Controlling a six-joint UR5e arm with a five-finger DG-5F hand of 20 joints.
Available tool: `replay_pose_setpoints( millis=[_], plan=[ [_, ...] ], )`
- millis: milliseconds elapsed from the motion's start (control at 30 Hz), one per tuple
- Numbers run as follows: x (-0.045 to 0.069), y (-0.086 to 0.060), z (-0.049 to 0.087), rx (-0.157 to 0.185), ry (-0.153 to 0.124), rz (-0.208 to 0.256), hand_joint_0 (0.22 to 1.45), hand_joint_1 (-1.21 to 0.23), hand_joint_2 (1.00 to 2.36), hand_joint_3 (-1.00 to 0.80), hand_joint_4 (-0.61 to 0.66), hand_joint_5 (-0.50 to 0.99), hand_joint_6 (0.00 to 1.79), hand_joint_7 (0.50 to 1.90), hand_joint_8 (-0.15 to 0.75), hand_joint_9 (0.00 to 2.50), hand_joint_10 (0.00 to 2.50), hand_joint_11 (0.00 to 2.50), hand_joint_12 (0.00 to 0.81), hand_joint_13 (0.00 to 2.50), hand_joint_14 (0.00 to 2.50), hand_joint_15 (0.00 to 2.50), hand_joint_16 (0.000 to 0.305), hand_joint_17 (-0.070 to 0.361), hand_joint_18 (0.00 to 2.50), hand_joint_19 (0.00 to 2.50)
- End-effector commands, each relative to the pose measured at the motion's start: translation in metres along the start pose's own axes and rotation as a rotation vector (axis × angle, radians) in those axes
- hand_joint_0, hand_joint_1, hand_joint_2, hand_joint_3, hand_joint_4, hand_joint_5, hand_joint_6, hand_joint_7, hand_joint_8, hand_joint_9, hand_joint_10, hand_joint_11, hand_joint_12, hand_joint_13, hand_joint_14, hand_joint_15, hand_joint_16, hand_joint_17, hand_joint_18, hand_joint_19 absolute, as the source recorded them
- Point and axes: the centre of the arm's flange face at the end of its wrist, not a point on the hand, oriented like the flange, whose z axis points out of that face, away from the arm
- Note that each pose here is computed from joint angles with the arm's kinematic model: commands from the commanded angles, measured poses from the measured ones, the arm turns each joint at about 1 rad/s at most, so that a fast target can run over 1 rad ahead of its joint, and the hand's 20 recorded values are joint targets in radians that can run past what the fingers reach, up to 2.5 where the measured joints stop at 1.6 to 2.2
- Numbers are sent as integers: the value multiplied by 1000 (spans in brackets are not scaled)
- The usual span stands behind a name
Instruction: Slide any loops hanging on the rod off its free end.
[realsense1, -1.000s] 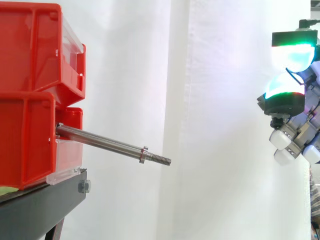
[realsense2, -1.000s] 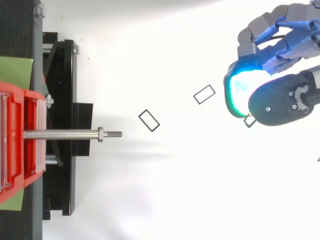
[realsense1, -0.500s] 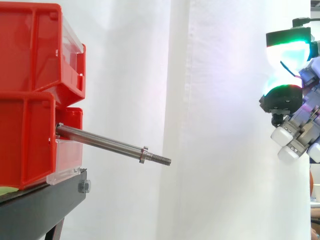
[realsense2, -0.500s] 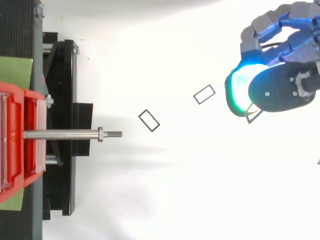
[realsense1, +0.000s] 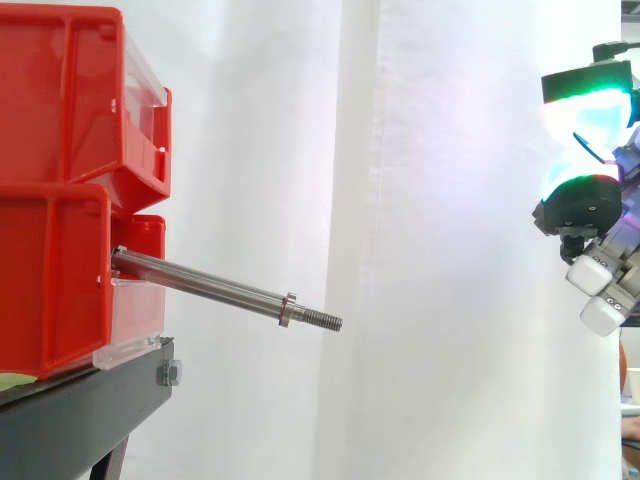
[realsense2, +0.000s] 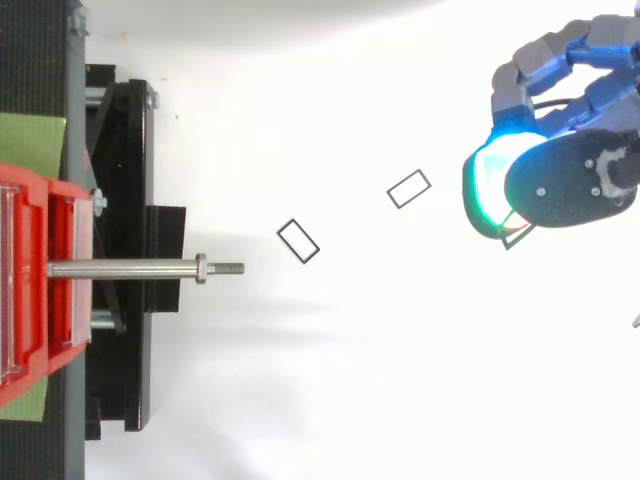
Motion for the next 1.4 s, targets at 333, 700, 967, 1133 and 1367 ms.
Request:
replay_pose_setpoints(
  millis=[333, 700, 967, 1133, 1367],
  plan=[
    [-5, -27, 11, 35, -4, -8, 642, -713, 1024, -51, -53, -177, 905, 1353, 255, 741, 10, 294, 268, 579, 3, 90, 35, 78, 597, 278],
    [-3, -50, 48, -144, 44, 24, 638, -705, 1024, -21, -60, -169, 909, 1347, 260, 799, 11, 336, 271, 622, 5, 135, 36, 80, 622, 286],
    [6, -39, 58, -265, 79, 2, 641, -707, 1020, -12, -65, -163, 909, 1346, 264, 822, 11, 342, 277, 636, 5, 134, 37, 84, 634, 279],
    [5, -38, 60, -280, 73, -16, 642, -707, 1020, -12, -67, -162, 908, 1360, 266, 832, 11, 348, 284, 636, 5, 140, 38, 84, 632, 272],
    [6, -38, 60, -280, 74, -26, 643, -708, 1020, -8, -69, -162, 908, 1362, 268, 834, 11, 359, 286, 627, 6, 141, 38, 85, 620, 264]
  ],
)
